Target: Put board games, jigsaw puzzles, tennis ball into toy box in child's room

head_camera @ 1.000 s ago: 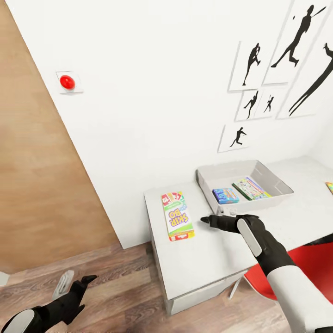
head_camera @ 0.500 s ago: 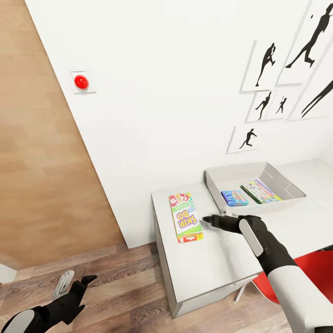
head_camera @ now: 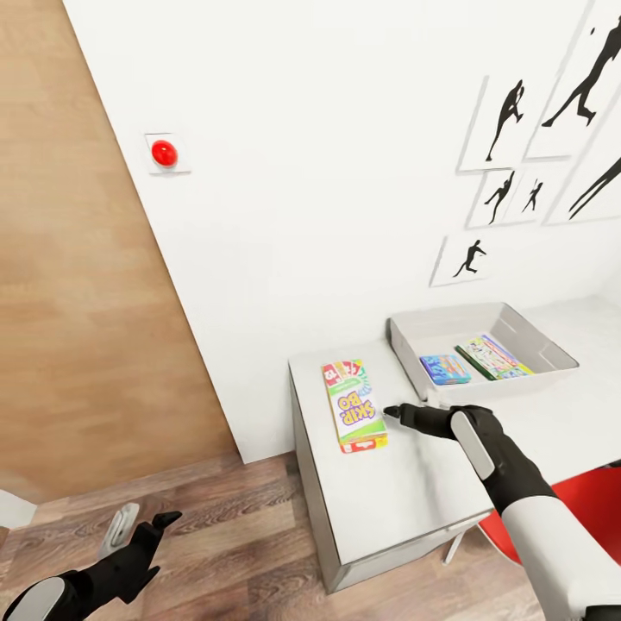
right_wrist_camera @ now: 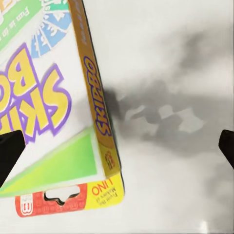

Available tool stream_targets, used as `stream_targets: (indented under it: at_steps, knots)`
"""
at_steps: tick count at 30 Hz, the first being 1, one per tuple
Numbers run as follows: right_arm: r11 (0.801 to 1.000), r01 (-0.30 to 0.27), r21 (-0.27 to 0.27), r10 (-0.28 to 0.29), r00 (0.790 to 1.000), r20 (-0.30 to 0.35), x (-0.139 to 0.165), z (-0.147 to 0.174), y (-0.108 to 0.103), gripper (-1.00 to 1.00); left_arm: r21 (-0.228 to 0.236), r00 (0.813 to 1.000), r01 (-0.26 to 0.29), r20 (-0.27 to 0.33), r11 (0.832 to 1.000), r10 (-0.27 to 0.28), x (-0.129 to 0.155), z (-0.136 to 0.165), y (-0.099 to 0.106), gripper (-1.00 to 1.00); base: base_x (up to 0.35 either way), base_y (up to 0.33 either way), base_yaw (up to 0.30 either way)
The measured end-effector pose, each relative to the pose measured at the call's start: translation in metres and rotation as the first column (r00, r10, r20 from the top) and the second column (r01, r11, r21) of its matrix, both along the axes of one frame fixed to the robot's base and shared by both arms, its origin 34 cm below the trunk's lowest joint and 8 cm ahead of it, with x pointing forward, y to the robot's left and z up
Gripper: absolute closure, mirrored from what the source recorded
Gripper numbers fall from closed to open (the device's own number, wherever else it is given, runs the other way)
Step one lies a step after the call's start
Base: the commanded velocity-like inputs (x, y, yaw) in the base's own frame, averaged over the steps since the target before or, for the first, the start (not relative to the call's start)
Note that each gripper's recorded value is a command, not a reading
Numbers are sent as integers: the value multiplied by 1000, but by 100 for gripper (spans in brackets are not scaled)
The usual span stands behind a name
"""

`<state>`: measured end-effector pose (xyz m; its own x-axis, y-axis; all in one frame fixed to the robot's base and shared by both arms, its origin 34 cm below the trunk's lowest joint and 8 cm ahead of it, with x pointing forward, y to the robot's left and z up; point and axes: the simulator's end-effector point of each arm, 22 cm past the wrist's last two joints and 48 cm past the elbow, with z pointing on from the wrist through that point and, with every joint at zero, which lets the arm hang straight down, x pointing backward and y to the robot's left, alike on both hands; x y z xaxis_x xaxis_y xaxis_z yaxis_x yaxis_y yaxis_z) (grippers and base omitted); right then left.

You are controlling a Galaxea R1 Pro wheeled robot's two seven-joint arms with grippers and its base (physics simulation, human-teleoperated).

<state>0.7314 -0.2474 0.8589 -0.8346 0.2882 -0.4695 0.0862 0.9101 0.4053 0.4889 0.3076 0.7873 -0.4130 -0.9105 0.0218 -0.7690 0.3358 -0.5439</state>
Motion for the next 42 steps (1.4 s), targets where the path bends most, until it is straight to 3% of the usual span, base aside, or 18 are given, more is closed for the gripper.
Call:
stream_targets:
  at_steps: [13,42]
  knots:
    - [996,91,20,-90,995,-34,-6,-21,-23,-100,0,1000,-1,0,1000,1,0,0,0,-100,0,2,0]
    - [992,117,54,-115,993,-34,-5,-20,-22,-100,0,1000,0,1,1000,0,0,0,0,-100,0,0,70]
